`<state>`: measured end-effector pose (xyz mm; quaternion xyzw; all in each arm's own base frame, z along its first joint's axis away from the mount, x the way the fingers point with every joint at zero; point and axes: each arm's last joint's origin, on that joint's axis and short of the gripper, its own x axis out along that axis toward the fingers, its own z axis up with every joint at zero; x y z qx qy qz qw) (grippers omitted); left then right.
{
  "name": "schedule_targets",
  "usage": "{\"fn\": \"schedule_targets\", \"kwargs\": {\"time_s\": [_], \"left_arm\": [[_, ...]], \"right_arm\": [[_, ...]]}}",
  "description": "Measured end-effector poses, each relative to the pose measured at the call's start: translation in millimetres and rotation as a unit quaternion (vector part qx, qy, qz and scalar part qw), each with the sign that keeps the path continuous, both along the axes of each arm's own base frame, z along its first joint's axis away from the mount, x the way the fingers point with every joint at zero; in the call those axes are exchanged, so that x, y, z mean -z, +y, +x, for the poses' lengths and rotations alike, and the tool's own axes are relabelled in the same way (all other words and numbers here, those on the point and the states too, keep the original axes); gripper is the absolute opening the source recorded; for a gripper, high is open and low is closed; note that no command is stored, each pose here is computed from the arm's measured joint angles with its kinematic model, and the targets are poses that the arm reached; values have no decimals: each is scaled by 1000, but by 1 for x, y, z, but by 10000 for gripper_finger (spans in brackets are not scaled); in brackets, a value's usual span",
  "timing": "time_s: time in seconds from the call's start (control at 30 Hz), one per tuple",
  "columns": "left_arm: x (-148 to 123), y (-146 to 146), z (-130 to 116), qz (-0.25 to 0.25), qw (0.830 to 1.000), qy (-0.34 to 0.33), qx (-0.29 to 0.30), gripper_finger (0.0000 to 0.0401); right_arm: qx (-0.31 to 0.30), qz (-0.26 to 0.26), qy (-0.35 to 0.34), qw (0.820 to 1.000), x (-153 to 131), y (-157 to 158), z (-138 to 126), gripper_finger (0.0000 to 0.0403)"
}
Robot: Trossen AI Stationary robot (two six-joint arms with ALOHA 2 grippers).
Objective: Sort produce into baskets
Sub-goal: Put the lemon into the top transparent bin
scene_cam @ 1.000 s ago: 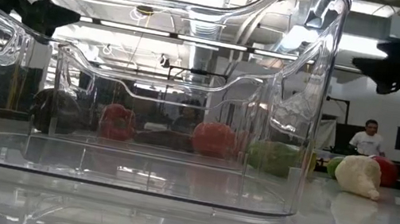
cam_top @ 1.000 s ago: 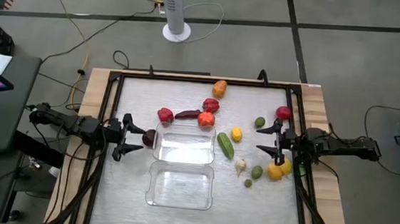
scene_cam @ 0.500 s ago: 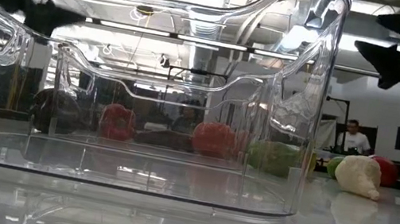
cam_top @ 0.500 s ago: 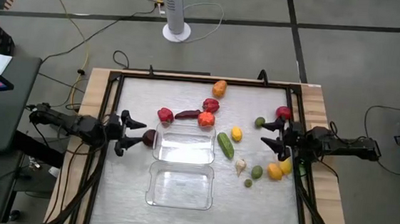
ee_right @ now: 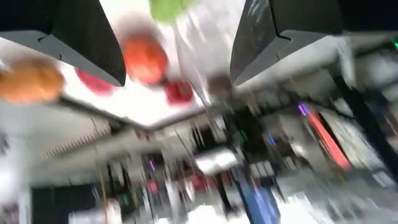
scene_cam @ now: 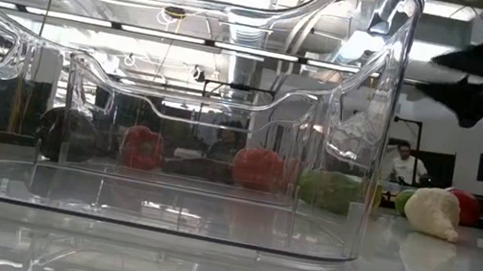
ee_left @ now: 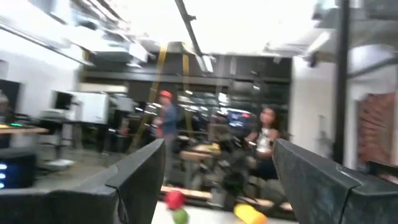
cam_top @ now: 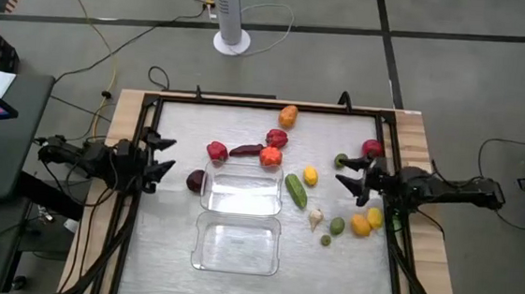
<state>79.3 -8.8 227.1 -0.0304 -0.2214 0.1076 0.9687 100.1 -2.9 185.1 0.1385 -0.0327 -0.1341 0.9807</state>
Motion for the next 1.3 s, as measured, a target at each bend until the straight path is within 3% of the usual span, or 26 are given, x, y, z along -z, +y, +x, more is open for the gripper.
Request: {"fn": "schedule_targets", "kwargs": {"time_s": [0.2, 0.4, 0.53, 0.73, 1.03, 1.17, 1.3], "left_arm": [[-21, 8, 0, -13, 997, 2, -73, 280], [-59, 15, 5, -11, 991, 3, -131, 280], [-83, 17, 19, 8, 987, 59, -150, 280], [-87, 14, 42, 43, 983, 117, -136, 280], [-85, 13, 47, 50, 982, 132, -126, 280], [-82, 13, 47, 43, 981, 147, -121, 280], [-81, 13, 48, 42, 980, 151, -119, 280]], "right_arm": [[40, -3, 141, 989, 5, -3, 24, 307], [44, -26, 249, 967, 3, -7, 57, 313], [42, -29, 299, 953, 4, -8, 80, 340], [61, -14, 353, 933, 14, -16, 107, 372], [94, 35, 428, 898, 51, -25, 119, 369], [95, 37, 451, 887, 62, -25, 121, 347], [96, 37, 457, 883, 66, -25, 122, 295]]}}
